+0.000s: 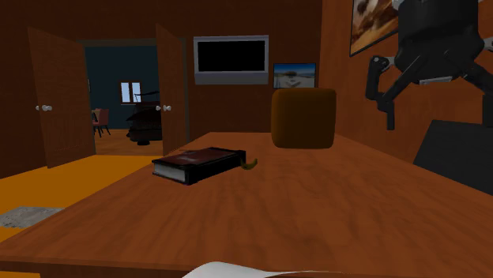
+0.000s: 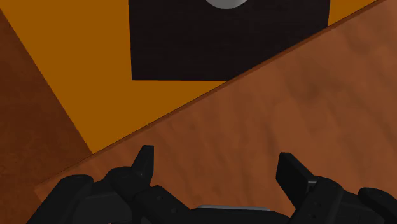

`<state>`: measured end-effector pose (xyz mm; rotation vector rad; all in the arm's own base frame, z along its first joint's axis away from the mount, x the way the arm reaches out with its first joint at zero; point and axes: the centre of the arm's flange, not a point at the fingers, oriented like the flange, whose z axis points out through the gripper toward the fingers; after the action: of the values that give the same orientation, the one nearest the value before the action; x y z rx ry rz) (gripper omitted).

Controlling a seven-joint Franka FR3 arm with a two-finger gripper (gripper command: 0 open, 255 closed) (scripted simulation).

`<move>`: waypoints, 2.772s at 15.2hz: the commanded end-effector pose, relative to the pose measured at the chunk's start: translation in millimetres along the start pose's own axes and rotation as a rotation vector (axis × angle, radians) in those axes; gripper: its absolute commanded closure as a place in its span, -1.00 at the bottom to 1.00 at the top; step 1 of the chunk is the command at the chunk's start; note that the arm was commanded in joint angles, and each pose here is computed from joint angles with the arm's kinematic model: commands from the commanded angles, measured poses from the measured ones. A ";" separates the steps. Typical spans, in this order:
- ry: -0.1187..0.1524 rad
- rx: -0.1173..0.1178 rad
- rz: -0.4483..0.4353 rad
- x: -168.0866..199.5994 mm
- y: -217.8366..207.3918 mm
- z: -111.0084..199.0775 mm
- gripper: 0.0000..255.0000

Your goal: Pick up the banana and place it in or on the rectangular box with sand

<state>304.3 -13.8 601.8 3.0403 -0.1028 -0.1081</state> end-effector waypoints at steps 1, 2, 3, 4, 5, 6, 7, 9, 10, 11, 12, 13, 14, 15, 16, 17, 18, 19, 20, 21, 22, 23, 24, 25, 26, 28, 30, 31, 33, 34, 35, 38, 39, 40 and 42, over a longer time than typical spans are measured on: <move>0.000 0.000 0.000 0.0 0.0 0.0 -1.00; 0.000 0.005 -0.004 6.6 -10.2 2.9 -1.00; -0.001 0.011 -0.008 13.2 -20.5 5.8 -1.00; -0.001 0.016 -0.012 19.7 -30.8 8.6 -1.00; -0.002 0.022 -0.016 26.2 -41.2 11.4 -1.00; -0.002 0.027 -0.020 32.7 -51.6 14.1 -1.00; -0.003 0.033 -0.024 39.1 -62.0 16.7 -1.00; -0.004 0.044 -0.032 51.8 -83.0 21.9 -1.00; -0.004 0.049 -0.036 58.1 -93.6 24.3 -1.00; -0.005 0.055 -0.040 64.3 -104.2 26.8 -1.00; -0.005 0.060 -0.044 70.5 -114.8 29.2 -1.00; -0.005 0.066 -0.048 76.6 -125.5 31.5 -1.00; -0.006 0.071 -0.052 82.7 -136.2 33.7 -1.00; -0.006 0.077 -0.056 88.8 -147.0 36.0 -1.00; -0.007 0.082 -0.060 94.8 -157.8 38.1 -1.00; -0.007 0.088 -0.064 100.8 -168.6 40.2 -1.00; -0.008 0.093 -0.068 106.7 -179.4 42.2 -1.00; -0.008 0.098 -0.072 112.6 -190.3 44.2 -1.00; -0.009 0.104 -0.076 118.4 -201.3 46.2 -1.00; -0.009 0.109 -0.080 124.2 -212.2 48.0 -1.00; -0.010 0.115 -0.085 129.9 -223.2 49.8 -1.00; -0.010 0.120 -0.089 135.6 -234.2 51.6 -1.00; -0.010 0.126 -0.093 141.3 -245.3 53.3 -1.00; -0.011 0.131 -0.097 146.9 -256.4 54.9 -1.00; -0.011 0.137 -0.101 152.5 -267.5 56.5 -1.00; -0.012 0.148 -0.109 163.5 -289.8 59.5 -1.00; -0.013 0.159 -0.117 174.3 -312.3 62.3 -1.00; -0.014 0.164 -0.121 179.6 -323.6 63.5 -1.00; -0.015 0.175 -0.129 190.1 -346.2 65.9 -1.00; -0.015 0.180 -0.133 195.3 -357.5 67.1 -1.00; -0.015 0.186 -0.137 200.5 -368.9 68.1 -1.00; -0.017 0.202 -0.149 215.7 -403.2 70.9 -1.00; -0.017 0.208 -0.153 220.6 -414.7 71.7 -1.00; -0.017 0.209 -0.153 221.3 -416.2 71.8 -1.00; -0.017 0.209 -0.153 220.9 -418.3 82.1 -1.00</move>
<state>544.3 376.0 467.9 3.2516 0.1258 -0.1443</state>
